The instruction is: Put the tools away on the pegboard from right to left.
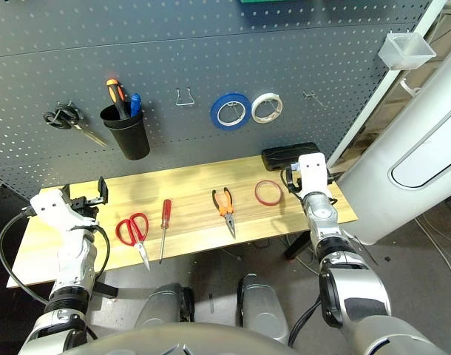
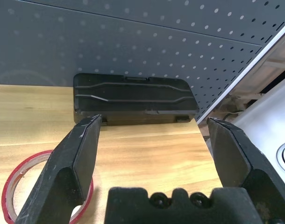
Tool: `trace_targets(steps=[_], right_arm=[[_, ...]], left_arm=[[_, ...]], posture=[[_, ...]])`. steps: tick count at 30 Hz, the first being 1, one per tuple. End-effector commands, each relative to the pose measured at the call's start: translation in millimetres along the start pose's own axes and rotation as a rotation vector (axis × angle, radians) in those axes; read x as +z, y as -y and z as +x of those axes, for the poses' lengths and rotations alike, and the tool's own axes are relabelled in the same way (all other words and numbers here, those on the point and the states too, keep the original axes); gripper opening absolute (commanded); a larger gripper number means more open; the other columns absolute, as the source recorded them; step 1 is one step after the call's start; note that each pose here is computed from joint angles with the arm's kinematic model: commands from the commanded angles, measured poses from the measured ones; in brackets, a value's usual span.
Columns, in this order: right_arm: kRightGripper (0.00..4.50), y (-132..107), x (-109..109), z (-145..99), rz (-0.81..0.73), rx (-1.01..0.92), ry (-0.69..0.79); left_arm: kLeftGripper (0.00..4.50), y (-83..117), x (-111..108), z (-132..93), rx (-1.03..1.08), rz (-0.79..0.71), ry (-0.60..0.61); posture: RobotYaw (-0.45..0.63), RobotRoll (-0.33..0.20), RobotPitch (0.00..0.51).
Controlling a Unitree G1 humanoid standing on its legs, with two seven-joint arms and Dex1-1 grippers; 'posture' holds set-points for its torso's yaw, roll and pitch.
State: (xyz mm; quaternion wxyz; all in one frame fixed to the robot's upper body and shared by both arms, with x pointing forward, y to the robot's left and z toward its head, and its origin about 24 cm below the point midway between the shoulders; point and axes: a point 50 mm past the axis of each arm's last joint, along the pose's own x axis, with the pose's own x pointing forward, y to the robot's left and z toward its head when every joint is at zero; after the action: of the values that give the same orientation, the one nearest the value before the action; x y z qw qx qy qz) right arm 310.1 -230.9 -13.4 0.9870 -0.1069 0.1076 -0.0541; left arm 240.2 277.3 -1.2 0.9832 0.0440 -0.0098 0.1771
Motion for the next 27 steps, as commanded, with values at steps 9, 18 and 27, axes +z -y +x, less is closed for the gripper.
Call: trace_targets(steps=[9,18,27], right_arm=[[4.5,-1.3,6.7,-2.5,-0.003,0.075,0.019],[4.5,-5.2,24.7,-11.1,-0.06,0.227,-0.097],[4.5,-24.7,45.4,-15.3,-0.069,0.375,-0.315]], left_arm=[[4.45,-10.0,11.7,-3.0,-0.1,-0.002,0.035],[4.45,-6.1,32.6,-21.4,-0.548,-0.026,-0.018],[4.45,22.2,57.8,-44.5,-1.008,0.033,-0.116]], posture=[[-0.01,0.0,0.075],[-0.02,0.0,0.147],[-0.03,0.0,0.236]])
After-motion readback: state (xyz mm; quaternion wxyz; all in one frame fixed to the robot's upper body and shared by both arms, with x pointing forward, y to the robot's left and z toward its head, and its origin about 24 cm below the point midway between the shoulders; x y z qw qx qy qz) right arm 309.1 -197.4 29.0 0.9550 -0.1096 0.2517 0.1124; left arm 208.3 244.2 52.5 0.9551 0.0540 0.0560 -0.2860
